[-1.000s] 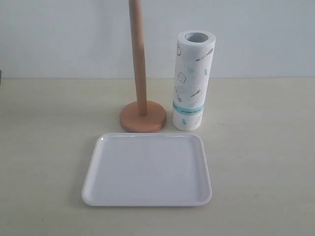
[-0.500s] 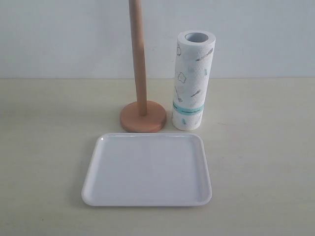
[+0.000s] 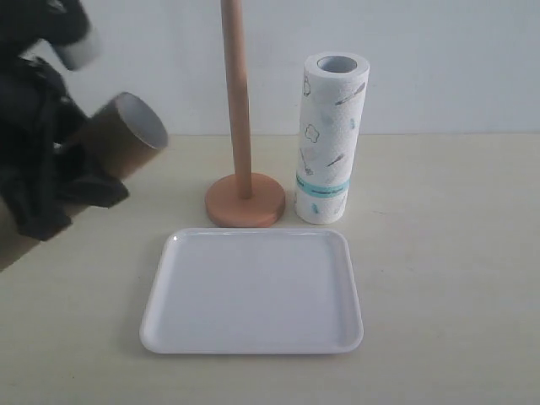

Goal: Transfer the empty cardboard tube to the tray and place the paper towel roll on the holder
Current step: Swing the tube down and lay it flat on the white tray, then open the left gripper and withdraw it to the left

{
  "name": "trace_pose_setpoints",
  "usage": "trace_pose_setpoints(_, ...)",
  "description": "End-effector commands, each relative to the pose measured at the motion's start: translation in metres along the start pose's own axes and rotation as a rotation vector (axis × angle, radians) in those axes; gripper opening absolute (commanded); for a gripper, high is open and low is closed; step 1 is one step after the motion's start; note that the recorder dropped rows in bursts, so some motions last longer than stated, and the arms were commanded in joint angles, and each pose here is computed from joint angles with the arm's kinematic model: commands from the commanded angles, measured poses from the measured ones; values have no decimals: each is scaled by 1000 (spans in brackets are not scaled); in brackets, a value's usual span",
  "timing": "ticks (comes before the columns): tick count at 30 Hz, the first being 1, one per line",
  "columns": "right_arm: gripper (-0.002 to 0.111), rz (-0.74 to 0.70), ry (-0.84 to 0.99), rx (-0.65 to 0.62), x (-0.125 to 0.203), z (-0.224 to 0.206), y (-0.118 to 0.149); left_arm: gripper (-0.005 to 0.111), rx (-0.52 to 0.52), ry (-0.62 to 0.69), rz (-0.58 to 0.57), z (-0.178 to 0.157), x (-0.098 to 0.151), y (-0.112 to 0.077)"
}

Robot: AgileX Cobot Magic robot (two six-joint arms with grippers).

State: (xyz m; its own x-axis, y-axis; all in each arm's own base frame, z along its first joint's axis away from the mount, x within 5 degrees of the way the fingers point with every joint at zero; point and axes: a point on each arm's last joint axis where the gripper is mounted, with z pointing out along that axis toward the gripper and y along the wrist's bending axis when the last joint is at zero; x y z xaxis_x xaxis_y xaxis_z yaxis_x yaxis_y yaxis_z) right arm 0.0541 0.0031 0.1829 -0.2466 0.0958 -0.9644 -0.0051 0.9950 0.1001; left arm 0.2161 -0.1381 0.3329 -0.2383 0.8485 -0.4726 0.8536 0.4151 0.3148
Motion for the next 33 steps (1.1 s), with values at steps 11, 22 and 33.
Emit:
trace_pose_setpoints(11,0,1,-14,7,-1,0,0,4,108,192,286,172,-87,-25)
trace_pose_setpoints(22,0,1,-14,7,-1,0,0,20,171,279,195,224,-77,-37)
trace_pose_setpoints(33,0,1,-14,7,-1,0,0,76,198,187,98,227,-86,-41)
